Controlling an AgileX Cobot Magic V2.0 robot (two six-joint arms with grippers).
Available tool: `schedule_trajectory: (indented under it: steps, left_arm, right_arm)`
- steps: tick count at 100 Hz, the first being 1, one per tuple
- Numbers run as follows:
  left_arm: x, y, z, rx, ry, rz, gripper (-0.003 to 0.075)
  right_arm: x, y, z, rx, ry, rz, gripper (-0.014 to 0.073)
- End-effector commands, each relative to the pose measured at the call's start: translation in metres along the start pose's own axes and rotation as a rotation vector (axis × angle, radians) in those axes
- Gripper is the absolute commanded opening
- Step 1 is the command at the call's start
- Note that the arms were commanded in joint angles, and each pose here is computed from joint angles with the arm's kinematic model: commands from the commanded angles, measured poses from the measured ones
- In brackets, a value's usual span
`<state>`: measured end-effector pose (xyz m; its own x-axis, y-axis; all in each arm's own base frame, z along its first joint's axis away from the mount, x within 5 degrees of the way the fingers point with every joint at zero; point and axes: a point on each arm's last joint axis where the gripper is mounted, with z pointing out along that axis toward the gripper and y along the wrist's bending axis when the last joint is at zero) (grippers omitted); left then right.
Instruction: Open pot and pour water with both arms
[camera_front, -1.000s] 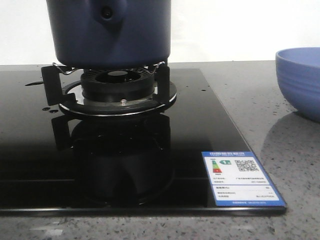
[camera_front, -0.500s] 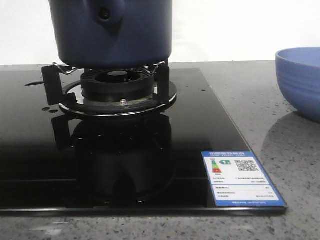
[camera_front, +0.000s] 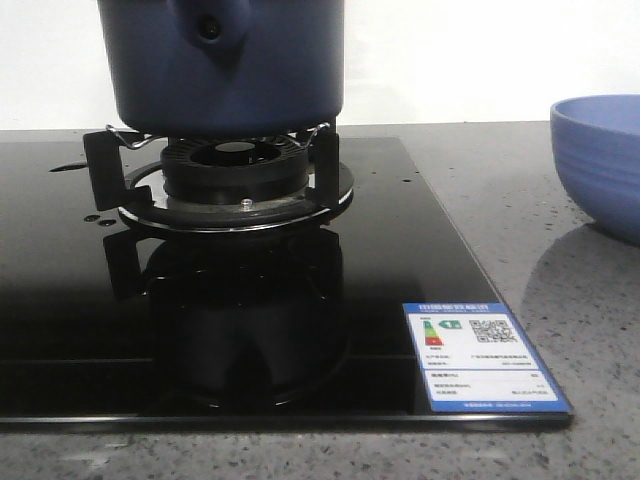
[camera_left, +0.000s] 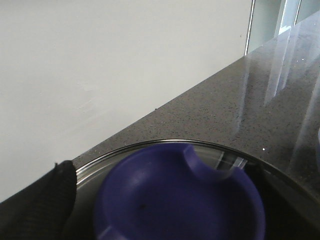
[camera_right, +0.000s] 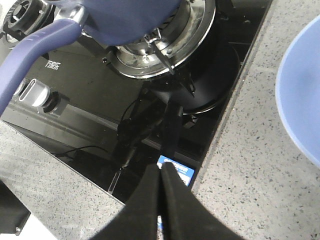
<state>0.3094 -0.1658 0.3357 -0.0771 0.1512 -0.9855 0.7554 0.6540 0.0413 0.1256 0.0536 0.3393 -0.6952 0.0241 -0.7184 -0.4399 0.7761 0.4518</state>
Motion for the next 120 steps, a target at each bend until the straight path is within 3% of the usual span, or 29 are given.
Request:
schedule_trajectory:
  steps: [1, 12, 41, 48, 74, 95, 120]
  left_arm:
    - [-0.017, -0.003, -0.003, 0.018, -0.068, -0.014, 0.0584]
    - [-0.017, -0.005, -0.003, 0.039, -0.076, -0.014, 0.0531]
    - [-0.019, -0.008, -0.003, 0.074, -0.092, -0.013, 0.0219]
    - [-0.019, -0.008, -0.003, 0.074, -0.092, -0.013, 0.0188]
    - [-0.037, -0.006, -0.021, 0.047, -0.145, 0.001, 0.019]
    - [-0.068, 0.008, -0.065, -0.043, -0.245, -0.061, 0.019]
    - [-0.096, 0.011, -0.126, -0.191, -0.331, 0.032, 0.019]
  right_arm:
    - [-0.012, 0.006, -0.005, -0.017, -0.072, -0.011, -0.0063]
    - [-0.012, 0.006, -0.005, -0.017, -0.072, -0.011, -0.0063]
    - [-0.012, 0.005, -0.005, -0.014, -0.076, -0.011, -0.0063]
    - [-0.012, 0.005, -0.005, -0.014, -0.076, -0.011, -0.0063]
    - [-0.013, 0.005, -0.005, -0.007, -0.088, -0.011, -0.0063]
    - [-0.016, 0.003, -0.005, 0.009, -0.117, -0.009, -0.0063]
    - [-0.024, -0.001, -0.007, 0.05, -0.212, 0.004, -0.0063]
